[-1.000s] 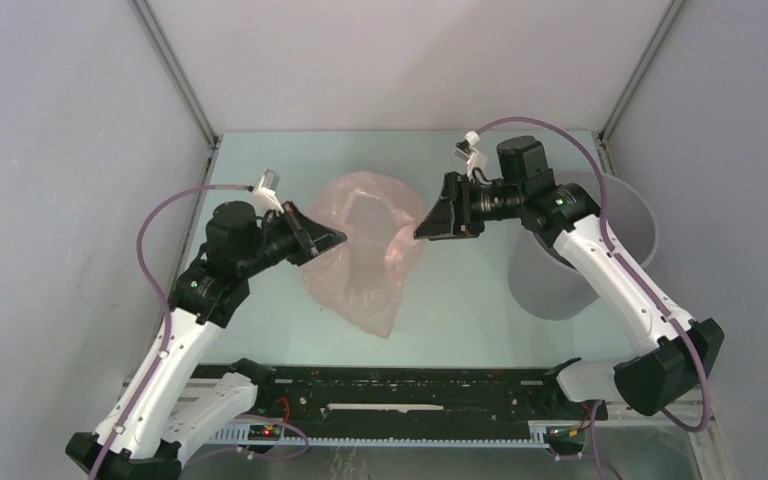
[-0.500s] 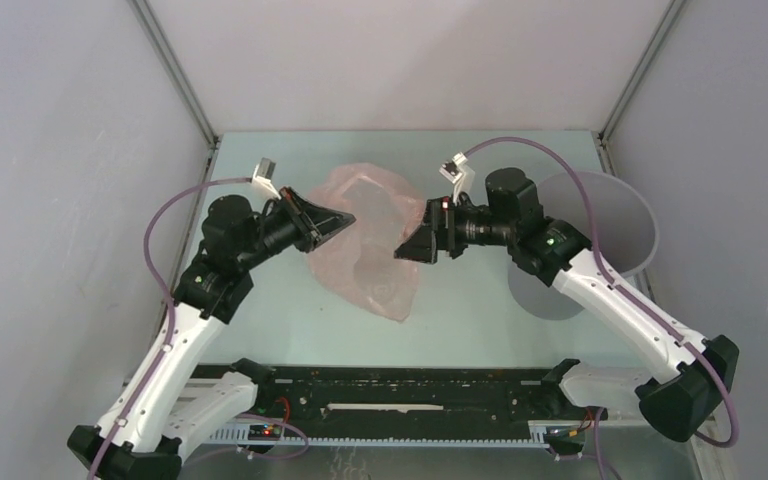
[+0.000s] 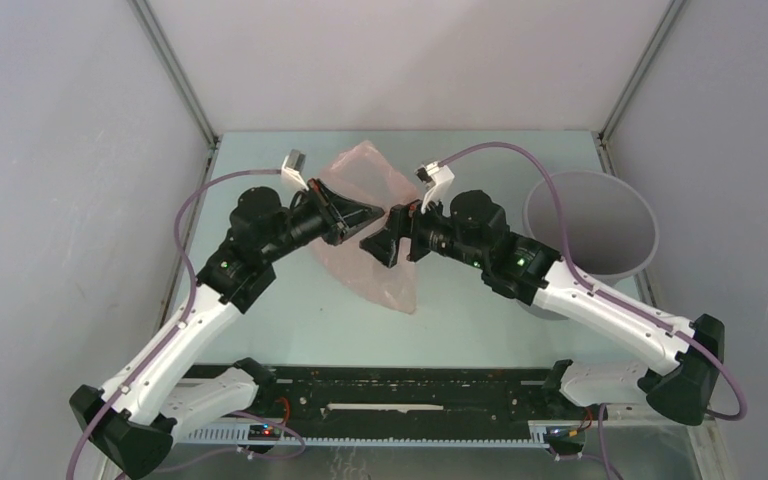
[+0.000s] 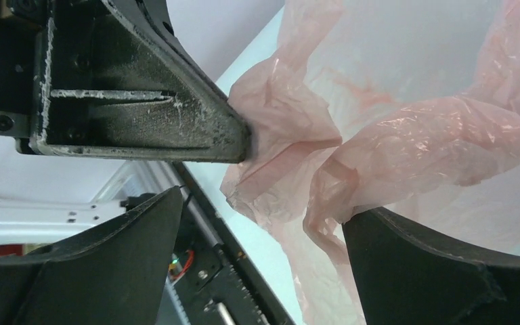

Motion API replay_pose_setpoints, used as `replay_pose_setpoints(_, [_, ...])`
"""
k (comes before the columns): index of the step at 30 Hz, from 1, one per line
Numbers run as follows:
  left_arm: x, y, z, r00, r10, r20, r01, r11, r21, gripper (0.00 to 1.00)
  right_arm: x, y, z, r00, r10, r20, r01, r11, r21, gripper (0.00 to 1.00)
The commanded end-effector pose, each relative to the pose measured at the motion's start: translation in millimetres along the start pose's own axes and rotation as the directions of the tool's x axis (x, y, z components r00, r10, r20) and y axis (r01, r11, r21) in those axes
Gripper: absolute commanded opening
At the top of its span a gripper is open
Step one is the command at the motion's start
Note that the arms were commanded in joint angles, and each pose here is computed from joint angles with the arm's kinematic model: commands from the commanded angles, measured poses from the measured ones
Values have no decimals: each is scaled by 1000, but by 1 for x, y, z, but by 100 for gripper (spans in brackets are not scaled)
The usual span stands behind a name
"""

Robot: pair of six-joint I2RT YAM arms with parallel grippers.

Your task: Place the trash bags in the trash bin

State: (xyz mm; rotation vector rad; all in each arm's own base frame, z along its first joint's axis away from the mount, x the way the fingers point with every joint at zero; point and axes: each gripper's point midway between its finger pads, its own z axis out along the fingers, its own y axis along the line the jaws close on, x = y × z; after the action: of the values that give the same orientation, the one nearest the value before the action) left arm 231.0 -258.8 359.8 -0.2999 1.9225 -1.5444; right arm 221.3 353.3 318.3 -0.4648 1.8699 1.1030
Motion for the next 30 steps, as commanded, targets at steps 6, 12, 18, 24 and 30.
replay_pose_setpoints(6, [-15, -56, -1, 999, -6, 48, -2, 988, 151, 0, -31, -14, -1, 972, -174, 159, 141, 970, 199, 94])
replay_pose_setpoints(12, [-12, -55, 1, 999, -7, 33, 2, 988, 152, 0, -32, -19, 10, 963, -210, 167, 171, 960, 224, 92])
replay_pose_setpoints(18, [-13, -58, -1, 999, -6, 40, 0, 988, 156, 0, -33, -13, 14, 963, -204, 178, 168, 966, 198, 68])
replay_pose_setpoints(24, [-18, -72, -8, 995, 75, 60, -84, 983, 164, 50, -43, -15, 5, 958, -210, 194, 171, 965, 201, 0])
replay_pose_setpoints(30, [-27, -106, -36, 946, 295, 137, -318, 927, 199, 92, -69, -30, -40, 952, -212, 222, 150, 952, 268, 0])
